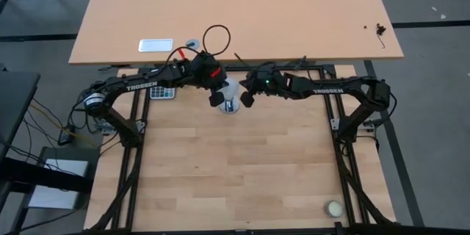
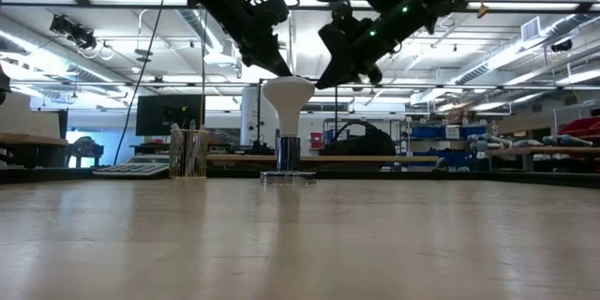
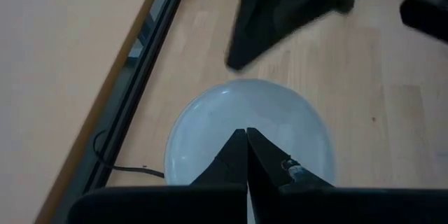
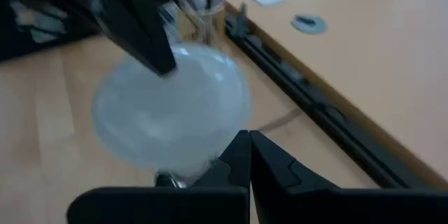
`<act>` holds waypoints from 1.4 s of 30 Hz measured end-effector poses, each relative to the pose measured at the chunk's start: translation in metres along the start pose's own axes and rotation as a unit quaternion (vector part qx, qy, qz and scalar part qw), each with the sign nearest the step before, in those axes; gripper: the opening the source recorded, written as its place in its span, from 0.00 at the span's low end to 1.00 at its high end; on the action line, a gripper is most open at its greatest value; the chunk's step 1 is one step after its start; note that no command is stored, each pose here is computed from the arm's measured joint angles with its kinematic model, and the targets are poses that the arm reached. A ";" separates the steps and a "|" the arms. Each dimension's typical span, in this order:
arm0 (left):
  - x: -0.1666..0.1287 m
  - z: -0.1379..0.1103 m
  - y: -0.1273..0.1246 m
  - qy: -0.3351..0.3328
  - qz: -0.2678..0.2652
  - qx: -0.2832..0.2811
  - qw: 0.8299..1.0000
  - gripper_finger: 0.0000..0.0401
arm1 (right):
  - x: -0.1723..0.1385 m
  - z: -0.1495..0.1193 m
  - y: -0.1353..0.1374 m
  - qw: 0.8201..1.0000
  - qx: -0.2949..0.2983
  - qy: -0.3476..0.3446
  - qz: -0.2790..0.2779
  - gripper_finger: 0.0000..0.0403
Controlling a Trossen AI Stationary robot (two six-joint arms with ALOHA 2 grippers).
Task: Screw lightbulb
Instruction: Insert the white lightbulb on the silver lamp
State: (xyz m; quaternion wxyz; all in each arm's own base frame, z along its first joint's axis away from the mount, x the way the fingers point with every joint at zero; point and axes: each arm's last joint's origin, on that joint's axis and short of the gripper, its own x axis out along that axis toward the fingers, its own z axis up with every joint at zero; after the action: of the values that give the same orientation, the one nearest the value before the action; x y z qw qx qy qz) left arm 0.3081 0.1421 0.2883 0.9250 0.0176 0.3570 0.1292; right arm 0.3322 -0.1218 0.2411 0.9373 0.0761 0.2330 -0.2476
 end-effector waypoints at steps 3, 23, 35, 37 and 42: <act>0.000 0.000 0.000 0.003 0.000 0.000 1.000 0.00 | 0.004 -0.004 0.002 1.000 -0.001 0.007 0.008 0.03; 0.001 -0.003 0.002 0.001 0.000 -0.003 1.000 0.00 | -0.011 0.000 0.021 1.000 -0.019 -0.001 -0.014 0.03; 0.001 -0.003 0.001 0.002 -0.001 -0.004 1.000 0.00 | 0.004 0.000 0.004 1.000 -0.005 -0.013 0.012 0.03; 0.001 -0.003 0.001 0.003 -0.002 -0.004 1.000 0.00 | 0.004 -0.001 0.006 1.000 -0.004 -0.011 0.017 0.03; 0.001 -0.004 0.002 0.005 -0.002 -0.004 1.000 0.00 | 0.001 -0.003 0.017 0.999 -0.011 -0.001 0.036 0.03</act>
State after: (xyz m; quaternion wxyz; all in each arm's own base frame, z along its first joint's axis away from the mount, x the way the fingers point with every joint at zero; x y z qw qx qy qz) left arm 0.3059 0.1436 0.2852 0.9235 0.0125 0.3611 0.1287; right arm 0.3401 -0.1069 0.2386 0.9468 0.0735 0.2319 -0.2108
